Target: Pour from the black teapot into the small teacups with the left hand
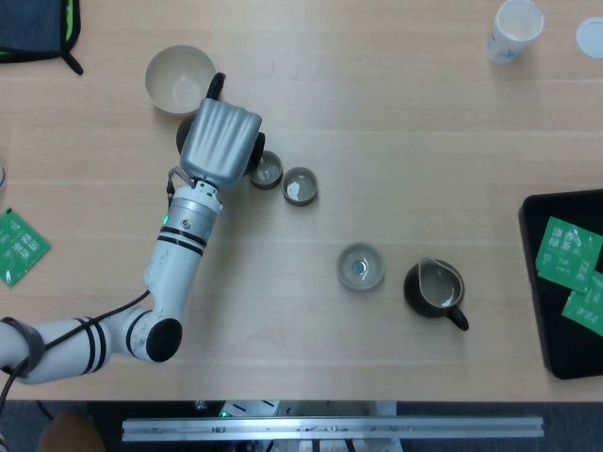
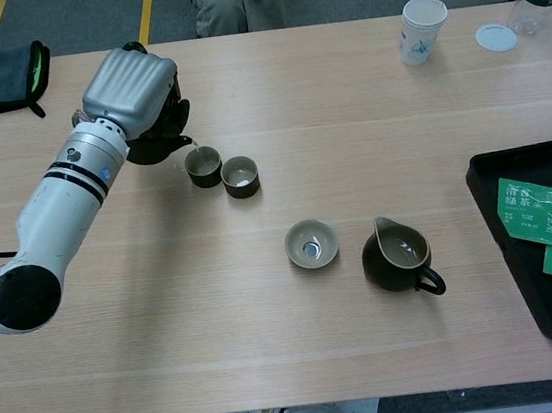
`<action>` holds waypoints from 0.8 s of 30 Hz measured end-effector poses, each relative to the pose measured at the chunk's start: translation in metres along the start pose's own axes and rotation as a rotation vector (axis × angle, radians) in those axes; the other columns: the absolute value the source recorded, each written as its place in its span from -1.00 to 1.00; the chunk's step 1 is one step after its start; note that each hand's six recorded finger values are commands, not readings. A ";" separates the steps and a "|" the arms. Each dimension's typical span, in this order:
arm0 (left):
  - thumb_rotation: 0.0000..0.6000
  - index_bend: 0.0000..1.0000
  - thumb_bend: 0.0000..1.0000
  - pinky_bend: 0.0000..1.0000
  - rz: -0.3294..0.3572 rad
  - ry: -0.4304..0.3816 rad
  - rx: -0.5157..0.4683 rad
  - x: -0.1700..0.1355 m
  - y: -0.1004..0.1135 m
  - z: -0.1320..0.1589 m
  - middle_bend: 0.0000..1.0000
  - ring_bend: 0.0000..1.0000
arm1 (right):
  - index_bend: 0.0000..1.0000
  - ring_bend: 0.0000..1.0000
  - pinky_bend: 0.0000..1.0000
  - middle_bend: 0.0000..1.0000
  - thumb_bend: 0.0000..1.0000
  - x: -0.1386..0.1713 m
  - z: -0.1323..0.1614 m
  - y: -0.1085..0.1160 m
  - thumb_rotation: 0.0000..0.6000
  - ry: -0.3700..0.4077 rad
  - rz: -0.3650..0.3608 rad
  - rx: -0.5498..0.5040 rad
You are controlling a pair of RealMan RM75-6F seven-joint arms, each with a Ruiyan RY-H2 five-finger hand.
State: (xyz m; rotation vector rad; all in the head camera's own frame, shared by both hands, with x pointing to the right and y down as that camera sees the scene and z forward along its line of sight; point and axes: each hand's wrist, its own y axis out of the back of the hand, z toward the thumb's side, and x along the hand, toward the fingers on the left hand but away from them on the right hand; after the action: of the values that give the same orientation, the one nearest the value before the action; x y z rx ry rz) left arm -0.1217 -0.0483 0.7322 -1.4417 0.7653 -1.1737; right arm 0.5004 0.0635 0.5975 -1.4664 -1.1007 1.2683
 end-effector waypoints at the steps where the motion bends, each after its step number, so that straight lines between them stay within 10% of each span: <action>1: 0.83 0.89 0.11 -0.63 0.000 0.000 0.000 0.000 0.000 0.000 1.00 0.86 | -0.47 -0.75 -0.79 -0.46 -0.71 0.000 0.000 0.000 1.00 0.000 0.000 0.000; 24: 0.95 0.89 0.11 -0.63 0.023 0.005 0.053 0.000 0.001 -0.005 1.00 0.86 | -0.47 -0.75 -0.79 -0.46 -0.71 0.002 -0.002 0.000 1.00 0.001 -0.005 -0.005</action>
State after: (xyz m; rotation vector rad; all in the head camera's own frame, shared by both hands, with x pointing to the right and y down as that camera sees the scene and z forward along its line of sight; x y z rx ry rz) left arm -0.1264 -0.0501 0.7306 -1.3834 0.7465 -1.1723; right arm 0.5023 0.0656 0.5970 -1.4671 -1.1067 1.2625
